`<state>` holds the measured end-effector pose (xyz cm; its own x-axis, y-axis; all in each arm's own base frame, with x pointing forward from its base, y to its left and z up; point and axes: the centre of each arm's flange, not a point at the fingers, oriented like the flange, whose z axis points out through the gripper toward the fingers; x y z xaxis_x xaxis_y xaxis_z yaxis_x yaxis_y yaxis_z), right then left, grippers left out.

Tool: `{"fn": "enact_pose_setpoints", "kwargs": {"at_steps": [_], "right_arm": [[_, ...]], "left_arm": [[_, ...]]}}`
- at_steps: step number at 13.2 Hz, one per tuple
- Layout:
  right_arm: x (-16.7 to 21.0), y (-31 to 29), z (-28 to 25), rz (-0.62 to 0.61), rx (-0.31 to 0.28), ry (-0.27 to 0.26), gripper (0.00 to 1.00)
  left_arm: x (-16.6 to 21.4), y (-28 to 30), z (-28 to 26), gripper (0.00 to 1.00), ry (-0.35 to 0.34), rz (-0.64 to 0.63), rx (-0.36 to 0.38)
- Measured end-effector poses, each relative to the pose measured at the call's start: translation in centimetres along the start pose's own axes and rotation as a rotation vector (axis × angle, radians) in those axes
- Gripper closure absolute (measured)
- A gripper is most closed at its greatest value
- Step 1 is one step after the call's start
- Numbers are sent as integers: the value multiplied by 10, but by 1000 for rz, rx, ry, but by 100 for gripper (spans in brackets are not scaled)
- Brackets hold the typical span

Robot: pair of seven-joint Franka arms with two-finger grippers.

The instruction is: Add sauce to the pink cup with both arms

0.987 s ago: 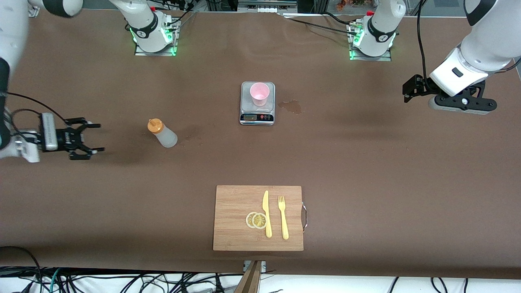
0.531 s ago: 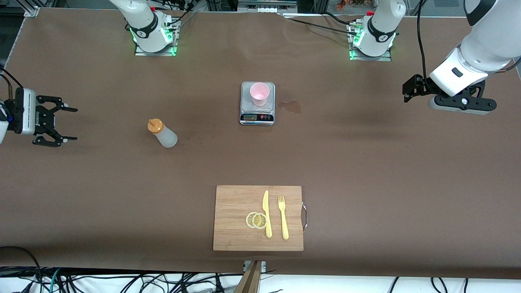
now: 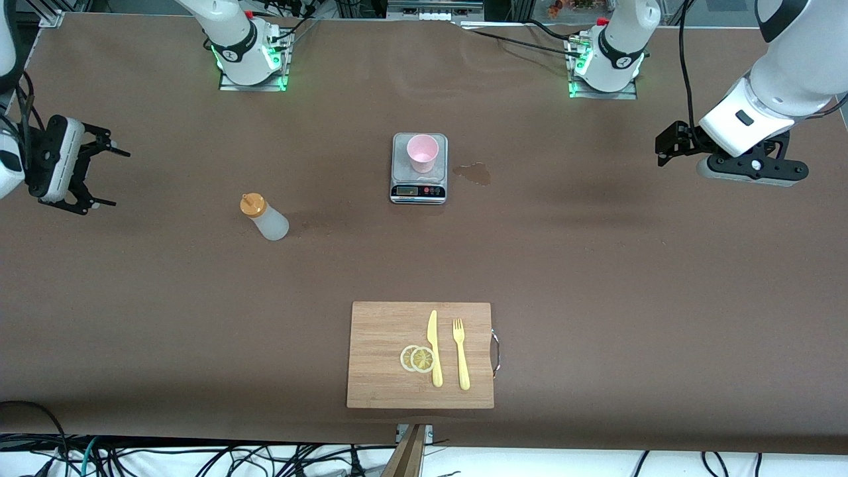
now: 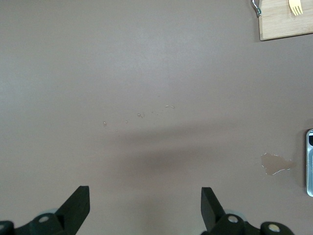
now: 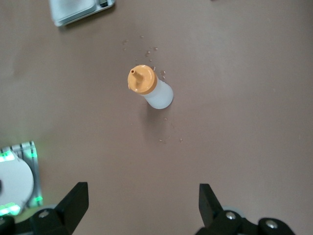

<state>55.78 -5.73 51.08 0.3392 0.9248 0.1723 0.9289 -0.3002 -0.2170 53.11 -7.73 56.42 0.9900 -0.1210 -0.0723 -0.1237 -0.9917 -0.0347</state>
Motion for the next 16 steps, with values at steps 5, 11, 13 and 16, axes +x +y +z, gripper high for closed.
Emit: {"fn": "enact_pose_setpoints", "kwargs": {"at_steps": [5, 11, 13, 16], "right_arm": [[46, -43, -22, 471, -57, -18, 0], [102, -74, -28, 978, -158, -80, 0], [114, -87, -52, 997, -251, -113, 0], [80, -75, -66, 1015, -256, -118, 0]], "left_arm": [[0, 0, 0, 0, -3, -1, 0], [-1, -3, 1, 0, -10, -5, 0], [-1, -4, 1, 0, -12, -8, 0], [-1, -7, 1, 0, -12, -12, -1]]}}
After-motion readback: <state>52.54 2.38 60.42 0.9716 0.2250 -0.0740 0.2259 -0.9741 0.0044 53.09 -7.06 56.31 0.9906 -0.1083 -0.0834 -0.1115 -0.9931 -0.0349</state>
